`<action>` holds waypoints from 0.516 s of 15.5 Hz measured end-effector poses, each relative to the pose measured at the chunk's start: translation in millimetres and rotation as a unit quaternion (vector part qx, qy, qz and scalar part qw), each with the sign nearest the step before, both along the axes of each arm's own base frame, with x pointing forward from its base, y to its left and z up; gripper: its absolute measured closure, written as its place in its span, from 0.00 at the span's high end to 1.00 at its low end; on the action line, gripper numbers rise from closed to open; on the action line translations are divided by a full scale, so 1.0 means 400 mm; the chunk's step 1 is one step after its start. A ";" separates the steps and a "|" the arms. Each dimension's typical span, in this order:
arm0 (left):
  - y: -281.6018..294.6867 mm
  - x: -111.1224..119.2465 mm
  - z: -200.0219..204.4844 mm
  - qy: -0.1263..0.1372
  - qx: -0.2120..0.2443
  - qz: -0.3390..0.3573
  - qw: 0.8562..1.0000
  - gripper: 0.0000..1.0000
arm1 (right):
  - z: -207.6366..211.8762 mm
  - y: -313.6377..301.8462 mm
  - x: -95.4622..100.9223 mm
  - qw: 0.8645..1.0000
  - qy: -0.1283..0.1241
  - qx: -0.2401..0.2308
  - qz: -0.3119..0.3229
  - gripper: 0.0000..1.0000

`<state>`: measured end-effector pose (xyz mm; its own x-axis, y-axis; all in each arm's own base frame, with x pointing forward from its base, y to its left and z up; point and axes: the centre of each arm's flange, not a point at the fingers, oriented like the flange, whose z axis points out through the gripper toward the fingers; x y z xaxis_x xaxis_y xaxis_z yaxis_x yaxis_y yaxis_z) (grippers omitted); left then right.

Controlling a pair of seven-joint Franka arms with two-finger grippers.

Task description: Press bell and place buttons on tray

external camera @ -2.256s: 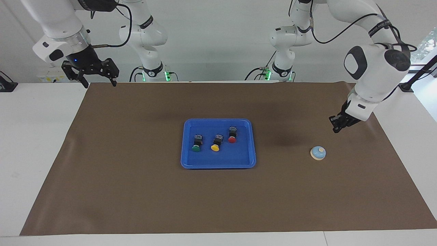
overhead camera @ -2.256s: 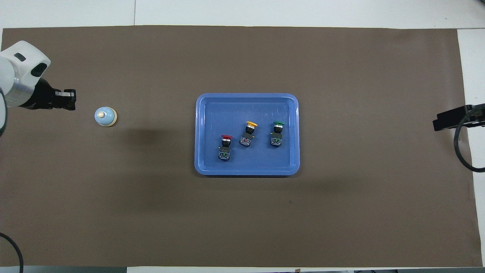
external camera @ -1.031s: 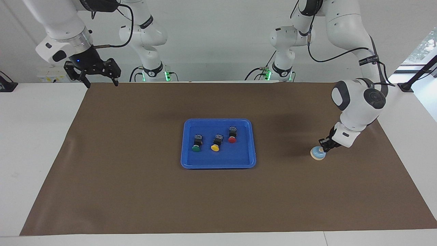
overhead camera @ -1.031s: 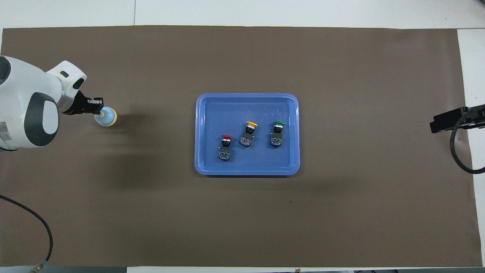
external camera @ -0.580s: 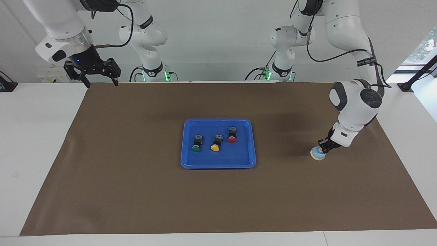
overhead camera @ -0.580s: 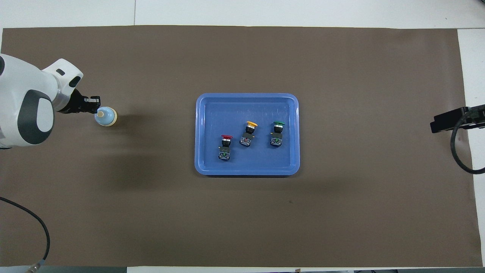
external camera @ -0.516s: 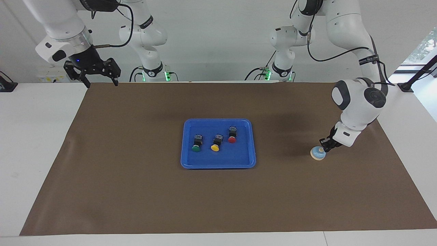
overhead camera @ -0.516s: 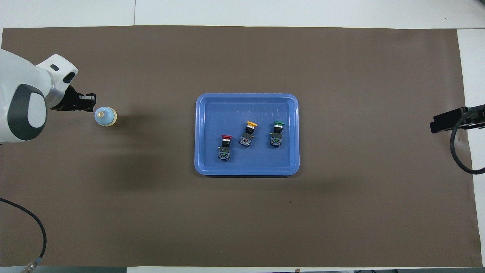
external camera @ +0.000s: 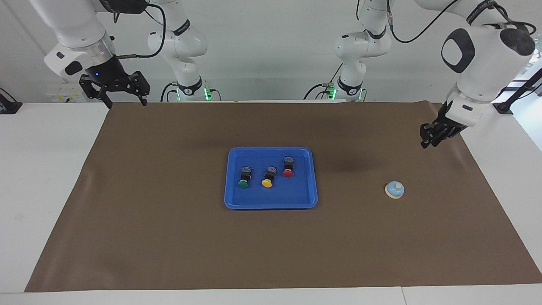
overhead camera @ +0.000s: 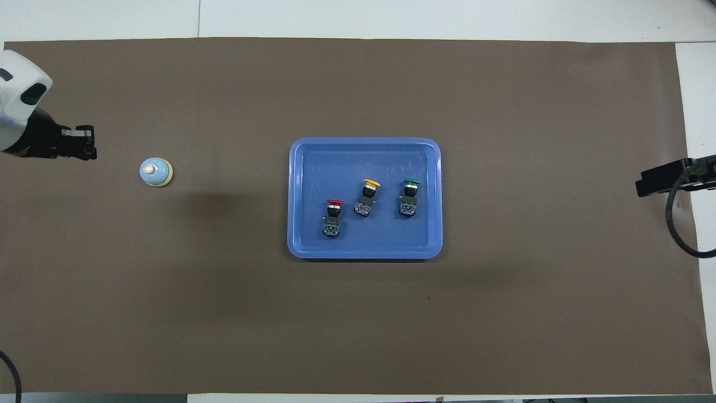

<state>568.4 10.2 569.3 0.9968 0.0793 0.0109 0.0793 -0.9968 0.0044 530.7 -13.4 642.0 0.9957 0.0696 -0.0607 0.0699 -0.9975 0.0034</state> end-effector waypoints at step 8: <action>-0.004 -0.104 0.106 0.020 0.001 0.000 1.000 1.00 | -0.001 0.000 0.000 1.000 0.000 0.000 0.000 1.00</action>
